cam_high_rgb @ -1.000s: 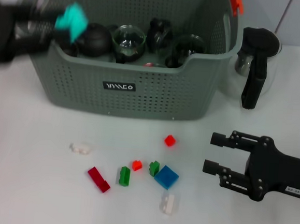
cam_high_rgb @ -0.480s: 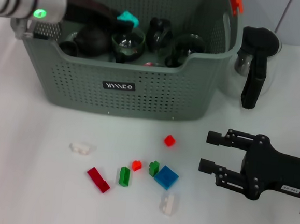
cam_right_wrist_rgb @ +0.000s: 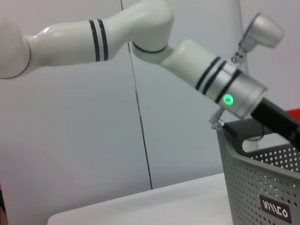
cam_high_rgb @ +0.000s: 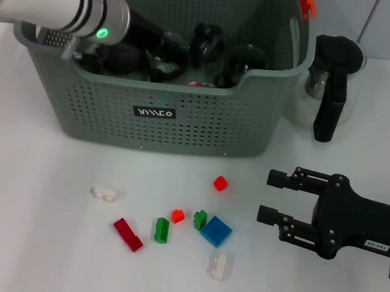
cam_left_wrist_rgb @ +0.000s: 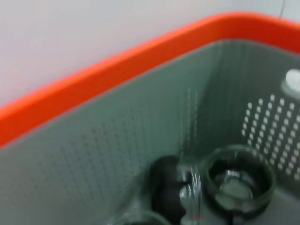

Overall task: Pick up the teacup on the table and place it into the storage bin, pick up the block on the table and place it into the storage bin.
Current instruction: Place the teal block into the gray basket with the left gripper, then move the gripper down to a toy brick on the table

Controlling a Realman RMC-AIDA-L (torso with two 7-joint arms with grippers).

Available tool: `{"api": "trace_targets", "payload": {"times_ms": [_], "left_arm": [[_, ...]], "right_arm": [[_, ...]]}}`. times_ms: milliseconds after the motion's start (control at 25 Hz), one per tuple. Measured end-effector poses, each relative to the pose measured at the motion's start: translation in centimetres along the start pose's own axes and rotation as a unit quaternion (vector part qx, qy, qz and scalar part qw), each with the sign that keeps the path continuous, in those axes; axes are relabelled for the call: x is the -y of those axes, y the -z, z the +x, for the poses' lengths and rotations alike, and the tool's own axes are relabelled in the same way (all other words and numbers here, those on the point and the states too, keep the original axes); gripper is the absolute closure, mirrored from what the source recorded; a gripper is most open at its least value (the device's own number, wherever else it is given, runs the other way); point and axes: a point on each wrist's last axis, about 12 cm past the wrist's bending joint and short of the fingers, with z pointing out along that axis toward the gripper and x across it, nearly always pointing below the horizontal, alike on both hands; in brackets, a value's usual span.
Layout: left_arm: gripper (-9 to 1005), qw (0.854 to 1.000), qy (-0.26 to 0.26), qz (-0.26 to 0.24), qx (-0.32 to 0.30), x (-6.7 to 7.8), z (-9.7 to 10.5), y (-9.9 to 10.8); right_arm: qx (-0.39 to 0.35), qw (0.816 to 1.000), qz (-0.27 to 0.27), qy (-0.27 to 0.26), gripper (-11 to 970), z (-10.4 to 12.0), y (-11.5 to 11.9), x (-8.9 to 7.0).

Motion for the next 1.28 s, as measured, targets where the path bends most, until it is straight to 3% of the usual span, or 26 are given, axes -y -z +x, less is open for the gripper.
{"api": "trace_targets", "payload": {"times_ms": [80, 160, 280, 440, 560, 720, 880, 1040, 1080, 1280], "left_arm": [[426, 1.0, 0.01, 0.007, 0.024, -0.2, -0.2, 1.6], [345, 0.998, 0.02, 0.028, 0.051, -0.3, 0.3, 3.3], [224, 0.986, 0.025, 0.093, 0.135, -0.3, 2.5, 8.1], [153, 0.965, -0.002, 0.147, 0.215, -0.4, 8.0, 12.9], [135, 0.956, -0.049, 0.168, 0.238, 0.1, 13.4, 14.6], [136, 0.957, -0.055, 0.183, 0.217, 1.0, 18.3, 14.2], [137, 0.962, -0.054, 0.19, 0.188, 1.9, 21.4, 12.8], [138, 0.968, -0.055, 0.179, 0.164, 1.9, 22.4, 11.4], [150, 0.974, -0.042, 0.173, 0.139, 1.8, 22.5, 10.0], [206, 0.977, -0.002, 0.189, 0.097, 1.3, 22.4, 7.7]], "right_arm": [[0.0, 1.0, 0.0, 0.001, 334, 0.0, 0.0, 0.0], [-0.001, 1.0, -0.001, 0.001, 334, -0.1, 0.0, 0.1], [-0.001, 1.0, -0.001, 0.001, 334, 0.0, 0.0, 0.0], [-0.001, 1.0, 0.0, 0.0, 335, 0.0, 0.2, 0.0], [-0.001, 1.0, -0.001, 0.0, 335, 0.0, 0.2, 0.0], [-0.003, 1.0, -0.002, 0.002, 335, -0.1, 0.0, 0.1], [-0.004, 1.0, -0.002, 0.001, 335, 0.0, 0.0, 0.1], [-0.003, 1.0, -0.001, 0.0, 335, 0.0, 0.1, 0.1], [-0.003, 1.0, -0.001, -0.001, 335, 0.0, 0.1, 0.0], [-0.003, 1.0, 0.003, -0.003, 335, 0.1, 0.2, -0.1]]}}
